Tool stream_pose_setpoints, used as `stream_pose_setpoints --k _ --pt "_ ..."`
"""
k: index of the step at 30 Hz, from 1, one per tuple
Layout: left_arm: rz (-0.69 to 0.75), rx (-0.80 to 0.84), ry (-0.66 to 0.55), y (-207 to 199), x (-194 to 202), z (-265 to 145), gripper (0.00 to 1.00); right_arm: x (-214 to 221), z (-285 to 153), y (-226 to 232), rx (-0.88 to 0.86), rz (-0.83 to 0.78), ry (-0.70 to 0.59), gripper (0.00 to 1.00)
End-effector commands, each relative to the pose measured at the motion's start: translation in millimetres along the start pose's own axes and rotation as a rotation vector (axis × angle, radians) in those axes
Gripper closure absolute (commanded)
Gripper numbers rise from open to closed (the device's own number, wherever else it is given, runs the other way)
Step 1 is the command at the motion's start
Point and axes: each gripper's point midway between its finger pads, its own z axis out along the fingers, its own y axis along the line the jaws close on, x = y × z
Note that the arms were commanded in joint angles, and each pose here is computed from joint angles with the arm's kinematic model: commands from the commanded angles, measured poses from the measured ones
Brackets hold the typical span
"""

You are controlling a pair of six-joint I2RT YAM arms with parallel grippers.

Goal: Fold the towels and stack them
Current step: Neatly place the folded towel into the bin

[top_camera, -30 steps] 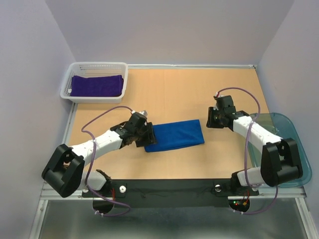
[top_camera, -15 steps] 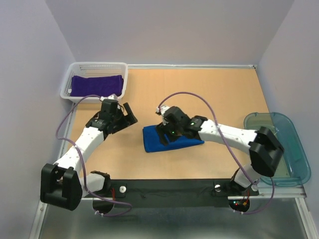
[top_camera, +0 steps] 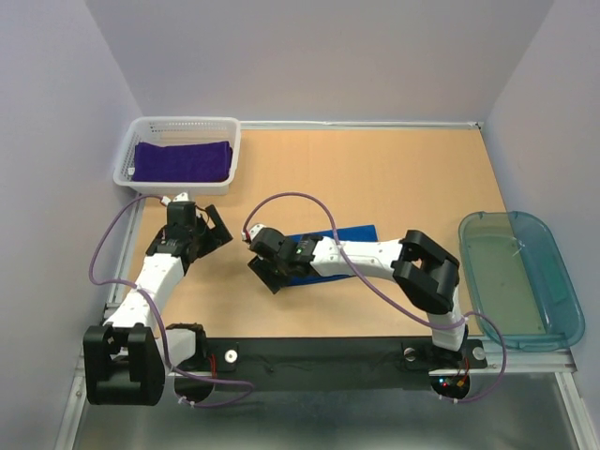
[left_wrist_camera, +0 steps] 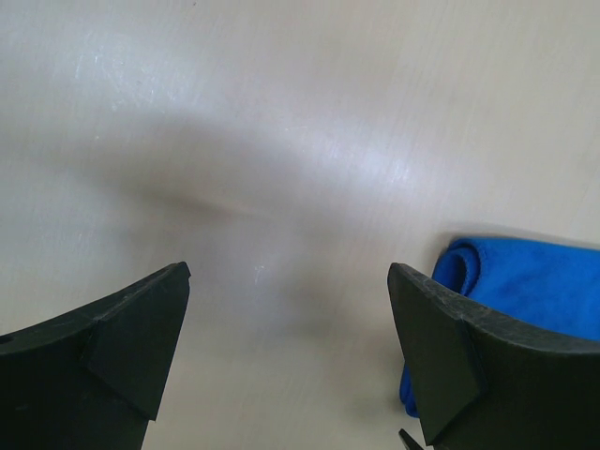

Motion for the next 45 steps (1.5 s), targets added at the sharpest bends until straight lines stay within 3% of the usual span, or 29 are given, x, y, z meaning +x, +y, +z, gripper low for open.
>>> stream_pose_setpoints --k 1,12,13,15,16,19,24,32,37,45 --pt "0.02 0.024 -0.099 -4 -20 -2 0.02 -21 4 1 0.032 0.032 -0.04 0.4" --pt "0.035 0.064 -0.063 -10 -14 3 0.02 43 41 -21 0.185 0.011 0.119 0.44" --pt "0.035 0.072 -0.057 -11 -13 3 0.02 50 42 -23 0.192 0.008 0.137 0.57" --pt "0.035 0.084 -0.043 -13 -10 5 0.02 54 43 -27 0.212 0.006 0.142 0.69" --pt "0.038 0.099 -0.033 -16 -8 5 0.02 56 42 -29 0.223 0.01 0.144 0.81" --pt "0.043 0.111 0.003 -17 -1 10 0.02 47 36 -30 0.233 0.019 0.114 1.0" --pt "0.005 0.202 0.101 -33 20 14 0.02 17 21 -21 0.169 0.029 0.008 0.99" --pt "-0.102 0.368 0.22 -79 60 10 0.02 -36 -16 -17 -0.001 0.179 -0.253 1.0" --pt "-0.161 0.43 0.289 -103 89 6 0.02 -43 -20 -20 -0.039 0.252 -0.308 0.99" --pt "-0.226 0.439 0.288 -115 103 10 0.02 -47 -28 -17 -0.083 0.286 -0.365 1.0"
